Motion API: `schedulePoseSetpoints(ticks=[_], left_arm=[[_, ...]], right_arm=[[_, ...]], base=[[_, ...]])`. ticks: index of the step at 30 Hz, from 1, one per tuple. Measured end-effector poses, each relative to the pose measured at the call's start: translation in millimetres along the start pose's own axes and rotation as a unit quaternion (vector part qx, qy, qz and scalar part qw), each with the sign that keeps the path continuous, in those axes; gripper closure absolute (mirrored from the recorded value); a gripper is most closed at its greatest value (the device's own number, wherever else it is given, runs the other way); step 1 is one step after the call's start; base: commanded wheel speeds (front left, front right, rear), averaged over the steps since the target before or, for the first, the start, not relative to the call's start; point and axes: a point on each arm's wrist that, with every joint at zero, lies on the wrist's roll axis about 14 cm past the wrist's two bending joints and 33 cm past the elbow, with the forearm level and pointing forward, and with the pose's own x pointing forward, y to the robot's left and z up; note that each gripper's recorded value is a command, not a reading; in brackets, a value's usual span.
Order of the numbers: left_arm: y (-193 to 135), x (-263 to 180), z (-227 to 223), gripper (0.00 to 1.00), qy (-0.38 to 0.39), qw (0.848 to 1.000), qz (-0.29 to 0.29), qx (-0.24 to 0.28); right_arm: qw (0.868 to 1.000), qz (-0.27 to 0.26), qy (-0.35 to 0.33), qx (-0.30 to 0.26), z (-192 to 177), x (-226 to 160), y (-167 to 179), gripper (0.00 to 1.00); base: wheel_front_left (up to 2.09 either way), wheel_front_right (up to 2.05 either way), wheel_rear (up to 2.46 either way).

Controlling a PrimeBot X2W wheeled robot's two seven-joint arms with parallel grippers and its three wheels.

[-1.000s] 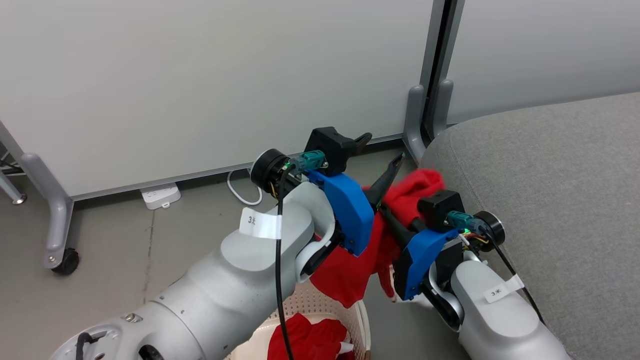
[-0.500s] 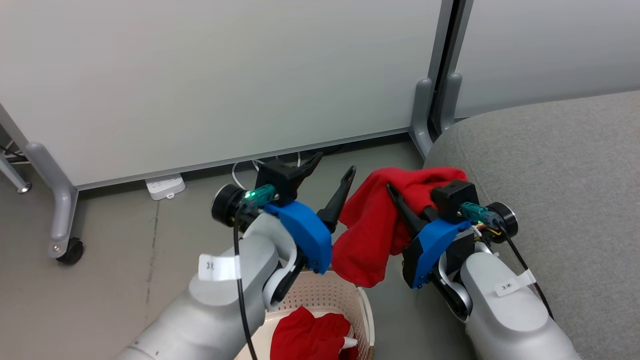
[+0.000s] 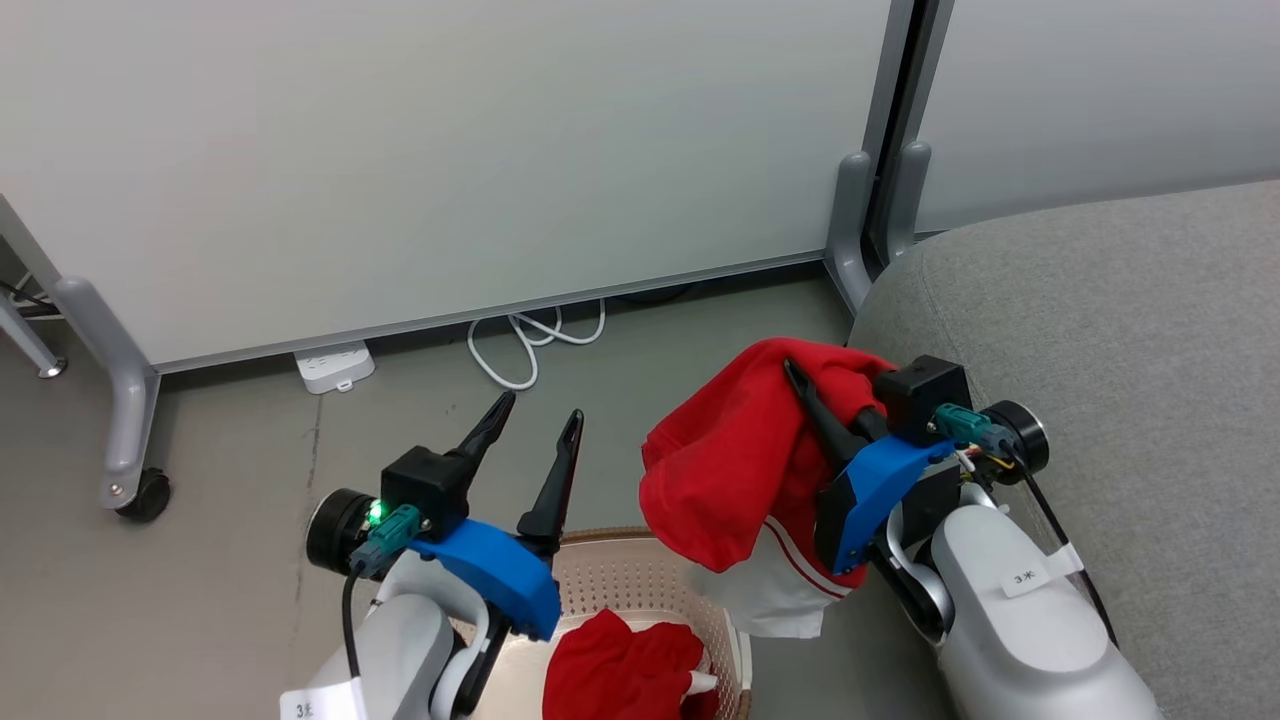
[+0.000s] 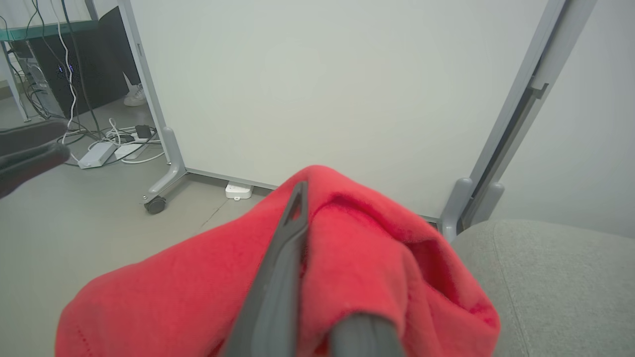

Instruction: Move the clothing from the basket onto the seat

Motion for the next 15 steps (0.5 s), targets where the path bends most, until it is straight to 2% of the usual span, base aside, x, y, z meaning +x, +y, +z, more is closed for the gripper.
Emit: schedulePoseSetpoints(ticks=[15], left_arm=[[24,-29,-17,0.00,-0.001,0.999,0.042,-0.003]], right_arm=[[1.000,-0.003,0.005,0.005,-4,-4,0,1.00]], base=[[0.00,0.00,0.00]])
